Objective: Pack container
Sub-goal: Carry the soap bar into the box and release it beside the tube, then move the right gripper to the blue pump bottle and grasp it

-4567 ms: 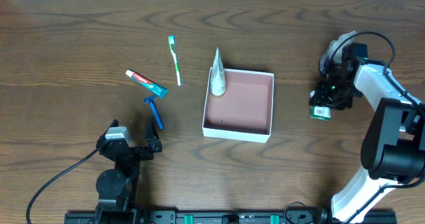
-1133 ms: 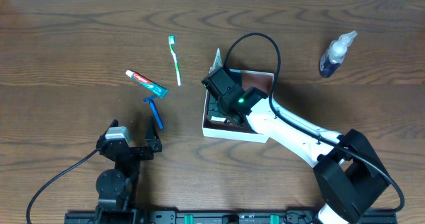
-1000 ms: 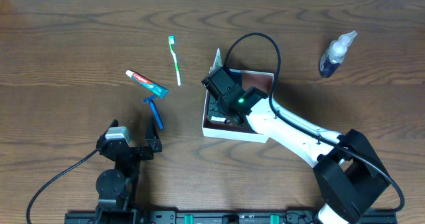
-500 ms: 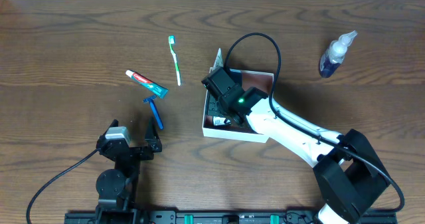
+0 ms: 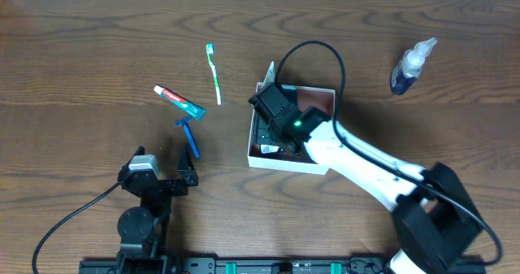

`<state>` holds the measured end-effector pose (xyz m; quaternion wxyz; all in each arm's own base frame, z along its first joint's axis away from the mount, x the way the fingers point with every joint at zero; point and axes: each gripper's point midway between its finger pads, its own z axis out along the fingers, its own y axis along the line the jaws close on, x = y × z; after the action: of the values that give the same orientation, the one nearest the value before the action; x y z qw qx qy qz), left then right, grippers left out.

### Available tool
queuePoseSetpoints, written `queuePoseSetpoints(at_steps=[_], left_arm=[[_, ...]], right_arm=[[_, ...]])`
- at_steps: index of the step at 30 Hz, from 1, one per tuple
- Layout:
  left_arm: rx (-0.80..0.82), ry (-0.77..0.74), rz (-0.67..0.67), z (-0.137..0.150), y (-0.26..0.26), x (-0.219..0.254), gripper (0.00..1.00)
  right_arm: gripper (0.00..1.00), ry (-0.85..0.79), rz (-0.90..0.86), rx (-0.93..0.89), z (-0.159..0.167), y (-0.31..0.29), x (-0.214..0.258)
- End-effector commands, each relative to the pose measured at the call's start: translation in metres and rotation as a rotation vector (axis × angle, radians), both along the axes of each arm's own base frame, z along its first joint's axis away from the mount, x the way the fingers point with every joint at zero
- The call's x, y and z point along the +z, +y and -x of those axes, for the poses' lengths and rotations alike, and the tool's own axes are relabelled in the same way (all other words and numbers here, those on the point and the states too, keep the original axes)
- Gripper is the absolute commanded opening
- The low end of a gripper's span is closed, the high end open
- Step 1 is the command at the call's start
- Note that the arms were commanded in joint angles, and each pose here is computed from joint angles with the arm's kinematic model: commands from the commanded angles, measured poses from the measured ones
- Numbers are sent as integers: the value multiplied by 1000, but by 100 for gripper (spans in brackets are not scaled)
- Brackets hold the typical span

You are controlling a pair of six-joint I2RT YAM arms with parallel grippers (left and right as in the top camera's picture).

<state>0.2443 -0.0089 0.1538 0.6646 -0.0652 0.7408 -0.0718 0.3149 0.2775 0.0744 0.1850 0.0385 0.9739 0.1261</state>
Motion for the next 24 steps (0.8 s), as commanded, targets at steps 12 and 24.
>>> queuePoseSetpoints(at_steps=[12,24], left_arm=[[12,52,-4,1,2,-18,98],[12,51,-4,1,2,-18,98]], right_arm=[[79,-437,65,-111,2,-114,178],[82,-571,166,-492,-62,-286,211]])
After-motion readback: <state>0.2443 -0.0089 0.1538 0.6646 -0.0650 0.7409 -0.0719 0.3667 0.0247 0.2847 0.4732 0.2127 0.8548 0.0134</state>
